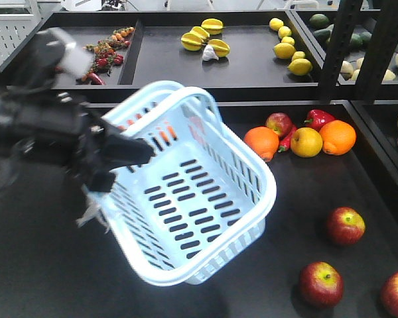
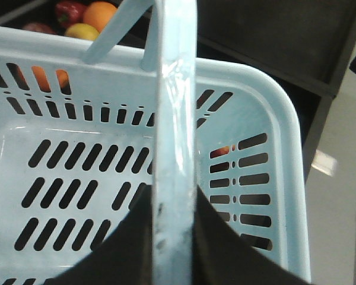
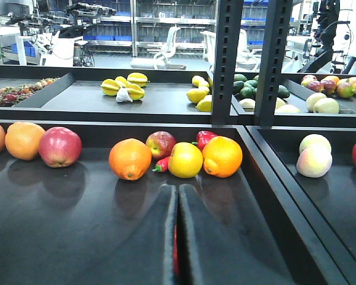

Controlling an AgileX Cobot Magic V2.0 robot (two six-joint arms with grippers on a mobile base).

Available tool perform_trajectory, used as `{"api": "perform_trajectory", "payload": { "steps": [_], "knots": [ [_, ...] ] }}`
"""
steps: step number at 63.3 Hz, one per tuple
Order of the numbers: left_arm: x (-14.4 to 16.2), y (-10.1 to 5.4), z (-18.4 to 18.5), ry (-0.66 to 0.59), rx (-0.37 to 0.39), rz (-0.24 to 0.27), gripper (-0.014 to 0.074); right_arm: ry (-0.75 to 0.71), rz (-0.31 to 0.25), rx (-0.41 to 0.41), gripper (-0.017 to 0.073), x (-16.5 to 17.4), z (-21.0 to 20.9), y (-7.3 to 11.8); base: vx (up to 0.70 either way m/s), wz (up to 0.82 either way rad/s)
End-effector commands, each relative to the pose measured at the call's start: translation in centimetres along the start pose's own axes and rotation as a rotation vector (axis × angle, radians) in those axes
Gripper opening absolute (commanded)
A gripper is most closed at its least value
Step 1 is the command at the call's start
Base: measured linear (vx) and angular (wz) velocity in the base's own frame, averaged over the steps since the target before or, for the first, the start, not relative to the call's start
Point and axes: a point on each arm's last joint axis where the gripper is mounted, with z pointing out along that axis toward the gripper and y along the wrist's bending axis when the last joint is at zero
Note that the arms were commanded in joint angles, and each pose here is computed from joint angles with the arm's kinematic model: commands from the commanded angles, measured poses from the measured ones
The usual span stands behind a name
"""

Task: Pick three apples into basket with both arms
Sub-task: 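Swing the held basket over the table and lower it with the left gripper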

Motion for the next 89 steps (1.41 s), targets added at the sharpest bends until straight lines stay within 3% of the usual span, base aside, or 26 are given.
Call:
{"api": "perform_trajectory", "payload": {
  "steps": [1,11,17,28,65,89],
  "knots": [
    [-2.9,1.0,1.2,0.01,0.106,0.059,-0.0008,-0.068,-0.013,0.0,-0.0005,-0.2,0.0,0.0,0.0,0.0],
    [-5.1,4.5,5.1,0.125,0.227,0.111,-0.0008,-0.068,-0.013,0.0,-0.0005,-0.2,0.0,0.0,0.0,0.0],
    [-6.2,6.7,7.2,0.123,0.206,0.135,-0.0006,-0.068,-0.013,0.0,-0.0005,-0.2,0.0,0.0,0.0,0.0],
    [-7.1,8.9,9.5,0.108,0.198,0.141,0.0005,-0.068,-0.013,0.0,-0.0005,-0.2,0.0,0.0,0.0,0.0],
    [-6.2,9.8,10.4,0.17,0.165,0.153,0.003,-0.068,-0.013,0.0,-0.0005,-0.2,0.0,0.0,0.0,0.0],
    [-4.9,10.0,13.1,0.225,0.2,0.141,0.0062,-0.068,-0.013,0.0,-0.0005,-0.2,0.0,0.0,0.0,0.0]
  ]
}}
